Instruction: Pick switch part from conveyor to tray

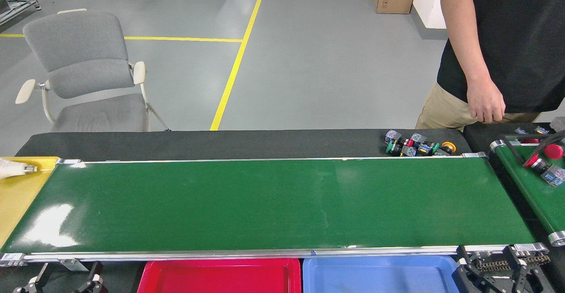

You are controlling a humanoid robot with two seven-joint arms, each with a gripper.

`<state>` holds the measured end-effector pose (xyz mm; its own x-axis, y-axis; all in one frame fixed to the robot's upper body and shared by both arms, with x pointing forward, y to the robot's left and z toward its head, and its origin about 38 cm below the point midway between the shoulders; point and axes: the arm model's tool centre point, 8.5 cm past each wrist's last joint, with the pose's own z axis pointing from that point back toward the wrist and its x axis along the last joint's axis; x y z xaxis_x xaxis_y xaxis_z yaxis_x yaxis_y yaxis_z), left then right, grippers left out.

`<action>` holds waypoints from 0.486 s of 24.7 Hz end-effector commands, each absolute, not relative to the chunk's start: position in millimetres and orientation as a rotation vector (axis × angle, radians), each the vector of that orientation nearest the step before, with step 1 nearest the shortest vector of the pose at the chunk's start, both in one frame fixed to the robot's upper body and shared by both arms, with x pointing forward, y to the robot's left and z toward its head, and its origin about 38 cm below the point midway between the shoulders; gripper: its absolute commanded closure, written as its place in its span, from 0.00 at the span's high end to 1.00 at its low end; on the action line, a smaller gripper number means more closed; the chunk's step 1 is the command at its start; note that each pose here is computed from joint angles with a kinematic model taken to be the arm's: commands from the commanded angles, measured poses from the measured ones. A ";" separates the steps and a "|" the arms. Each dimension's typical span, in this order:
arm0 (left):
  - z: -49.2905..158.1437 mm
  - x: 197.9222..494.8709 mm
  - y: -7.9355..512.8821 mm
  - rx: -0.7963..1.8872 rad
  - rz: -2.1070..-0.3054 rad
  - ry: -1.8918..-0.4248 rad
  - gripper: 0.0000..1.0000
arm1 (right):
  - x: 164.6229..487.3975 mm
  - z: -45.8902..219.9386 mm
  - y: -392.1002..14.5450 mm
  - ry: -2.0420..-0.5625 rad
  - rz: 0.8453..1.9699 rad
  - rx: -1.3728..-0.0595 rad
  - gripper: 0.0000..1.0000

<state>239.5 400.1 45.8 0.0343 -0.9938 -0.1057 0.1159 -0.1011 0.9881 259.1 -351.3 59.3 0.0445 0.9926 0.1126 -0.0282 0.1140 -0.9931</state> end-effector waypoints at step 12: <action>52.4 242.8 398.1 1.236 -1.314 -1.070 1.00 | 250.0 55.9 -348.8 -1.198 1.114 -1.110 0.99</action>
